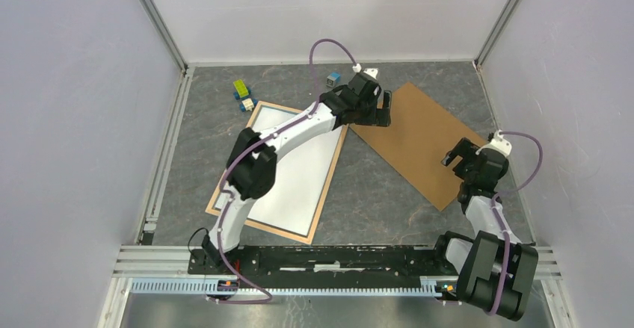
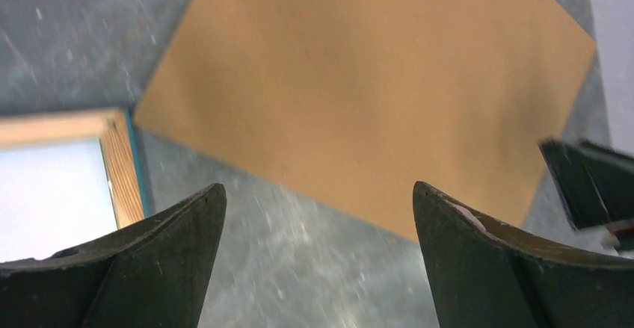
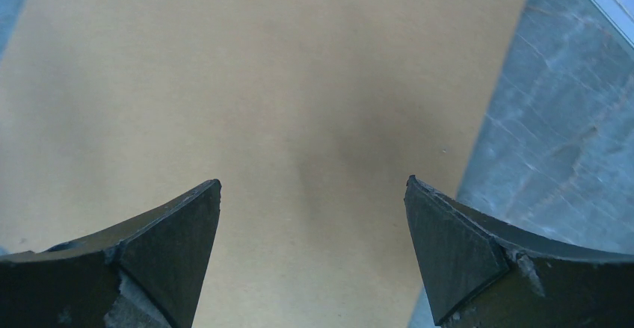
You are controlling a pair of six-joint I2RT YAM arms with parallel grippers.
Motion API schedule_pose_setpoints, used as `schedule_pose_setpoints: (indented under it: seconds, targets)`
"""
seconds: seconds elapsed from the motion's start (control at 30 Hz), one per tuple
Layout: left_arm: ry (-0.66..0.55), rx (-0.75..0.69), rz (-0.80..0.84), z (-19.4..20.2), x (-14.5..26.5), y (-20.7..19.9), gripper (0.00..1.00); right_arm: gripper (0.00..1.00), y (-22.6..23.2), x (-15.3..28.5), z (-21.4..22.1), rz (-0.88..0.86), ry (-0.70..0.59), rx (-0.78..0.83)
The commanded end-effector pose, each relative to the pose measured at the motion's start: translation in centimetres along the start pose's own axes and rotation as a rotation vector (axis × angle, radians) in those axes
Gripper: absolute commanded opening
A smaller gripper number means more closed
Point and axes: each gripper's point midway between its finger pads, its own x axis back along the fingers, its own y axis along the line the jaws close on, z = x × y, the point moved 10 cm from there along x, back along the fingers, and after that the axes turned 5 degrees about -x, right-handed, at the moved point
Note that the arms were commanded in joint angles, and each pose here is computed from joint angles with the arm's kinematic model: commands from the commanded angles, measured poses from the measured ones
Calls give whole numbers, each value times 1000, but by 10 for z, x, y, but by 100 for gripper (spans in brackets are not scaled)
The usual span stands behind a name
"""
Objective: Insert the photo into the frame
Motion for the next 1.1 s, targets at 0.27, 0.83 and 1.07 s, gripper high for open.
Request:
schedule_pose_setpoints:
  seconds: [0.27,0.83,1.07]
  targets:
    - [-2,108,-33,-40,-82,65,100,98,-28,-2,8,169,28,-63]
    - [1,151,28,-18,-129,71,100,98,-39,-2,15,252,42,-104]
    - [45,186,35,-10,-131,71,99,98,-43,-1,17,299,43,-118]
